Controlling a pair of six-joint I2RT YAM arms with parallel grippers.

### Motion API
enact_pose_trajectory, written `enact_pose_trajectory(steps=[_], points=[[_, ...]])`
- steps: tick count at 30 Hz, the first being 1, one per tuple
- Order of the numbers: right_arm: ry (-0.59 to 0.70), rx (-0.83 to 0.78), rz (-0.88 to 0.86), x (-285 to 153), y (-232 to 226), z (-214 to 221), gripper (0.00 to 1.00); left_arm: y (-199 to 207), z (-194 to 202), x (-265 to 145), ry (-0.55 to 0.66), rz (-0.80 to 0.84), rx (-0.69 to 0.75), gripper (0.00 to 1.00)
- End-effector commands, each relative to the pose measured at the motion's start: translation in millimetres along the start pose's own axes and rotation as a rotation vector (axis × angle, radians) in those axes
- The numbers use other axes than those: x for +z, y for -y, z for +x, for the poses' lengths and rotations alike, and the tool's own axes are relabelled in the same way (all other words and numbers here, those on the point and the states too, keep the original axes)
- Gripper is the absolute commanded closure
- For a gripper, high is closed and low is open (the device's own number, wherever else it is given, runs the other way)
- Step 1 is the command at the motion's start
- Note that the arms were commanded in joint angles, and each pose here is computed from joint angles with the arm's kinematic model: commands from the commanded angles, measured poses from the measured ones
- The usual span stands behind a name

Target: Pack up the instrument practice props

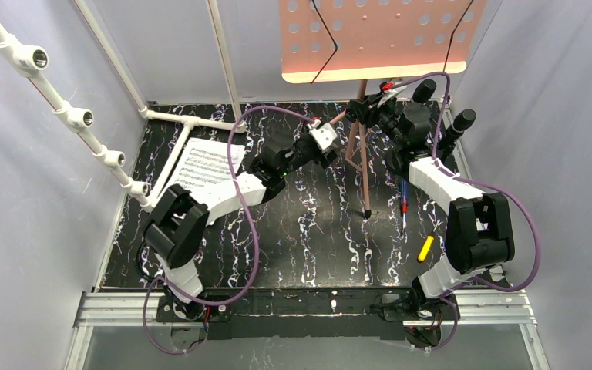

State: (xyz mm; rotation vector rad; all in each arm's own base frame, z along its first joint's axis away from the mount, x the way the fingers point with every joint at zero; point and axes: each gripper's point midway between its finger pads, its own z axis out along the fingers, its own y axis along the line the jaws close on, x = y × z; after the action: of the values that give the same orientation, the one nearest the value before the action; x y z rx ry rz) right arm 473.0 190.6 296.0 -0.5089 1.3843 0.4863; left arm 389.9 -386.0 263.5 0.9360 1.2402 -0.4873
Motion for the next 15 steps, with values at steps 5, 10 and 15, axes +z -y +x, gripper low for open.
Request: enact_pose_trajectory(steps=[5, 10, 15], points=[[-0.2, 0.024, -0.129, -8.0, -31.3, 62.4, 0.99, -29.9, -45.0, 32.8, 0.203, -0.07, 0.281, 0.3], [-0.209, 0.024, -0.136, -8.7, -32.8, 65.4, 0.99, -36.6, -53.0, 44.7, 0.231, -0.079, 0.325, 0.31], [-0.214, 0.025, -0.142, -8.8, -35.0, 66.4, 0.99, -35.9, -50.6, 53.0, 0.232, -0.055, 0.342, 0.35]])
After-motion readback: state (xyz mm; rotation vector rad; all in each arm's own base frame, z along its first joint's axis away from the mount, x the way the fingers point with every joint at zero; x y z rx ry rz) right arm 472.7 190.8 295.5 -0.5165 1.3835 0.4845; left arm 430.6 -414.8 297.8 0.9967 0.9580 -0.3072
